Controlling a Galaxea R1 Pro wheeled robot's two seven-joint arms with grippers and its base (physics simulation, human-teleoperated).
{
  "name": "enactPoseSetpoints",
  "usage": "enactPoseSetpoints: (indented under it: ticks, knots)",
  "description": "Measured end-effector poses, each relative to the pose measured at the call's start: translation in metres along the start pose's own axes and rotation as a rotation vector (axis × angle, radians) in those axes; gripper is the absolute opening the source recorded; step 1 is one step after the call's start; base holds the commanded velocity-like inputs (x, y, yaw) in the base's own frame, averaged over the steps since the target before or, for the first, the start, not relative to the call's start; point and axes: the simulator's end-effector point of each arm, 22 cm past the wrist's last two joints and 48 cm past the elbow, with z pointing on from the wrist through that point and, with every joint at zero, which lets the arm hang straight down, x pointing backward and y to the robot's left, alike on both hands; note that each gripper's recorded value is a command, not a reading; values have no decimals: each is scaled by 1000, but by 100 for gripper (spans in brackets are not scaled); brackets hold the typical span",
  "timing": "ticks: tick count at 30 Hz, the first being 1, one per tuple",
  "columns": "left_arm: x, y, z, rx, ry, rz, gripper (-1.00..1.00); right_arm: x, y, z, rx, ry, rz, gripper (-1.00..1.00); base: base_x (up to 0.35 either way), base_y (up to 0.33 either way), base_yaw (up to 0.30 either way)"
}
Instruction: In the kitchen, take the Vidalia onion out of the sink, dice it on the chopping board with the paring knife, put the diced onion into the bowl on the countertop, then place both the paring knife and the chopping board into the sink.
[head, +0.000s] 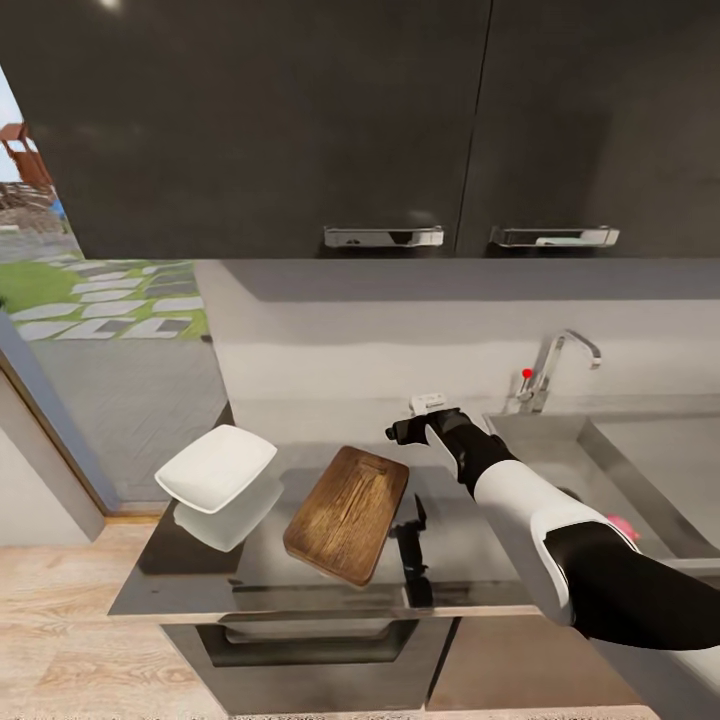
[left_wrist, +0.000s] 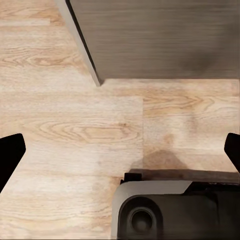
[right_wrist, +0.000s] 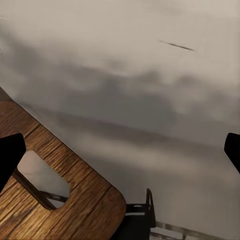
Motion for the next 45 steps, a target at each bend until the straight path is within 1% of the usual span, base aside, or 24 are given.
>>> enactPoseSetpoints:
  ticks: [9, 17, 41, 45]
  knots:
    - [9, 0, -2, 0, 22, 1, 100, 9, 0, 7, -3, 15, 3, 100, 17, 0, 0]
    - [18, 0, -3, 0, 44, 2, 100, 21, 8, 15, -15, 41, 5, 100, 49, 0, 0]
    - [34, 1, -7, -1, 86, 3, 100, 44, 10, 33, -25, 80, 11, 100, 1, 0, 0]
    - [37, 1, -7, -2, 92, 3, 100, 48, 14, 36, -40, 87, 13, 100, 0, 0, 0]
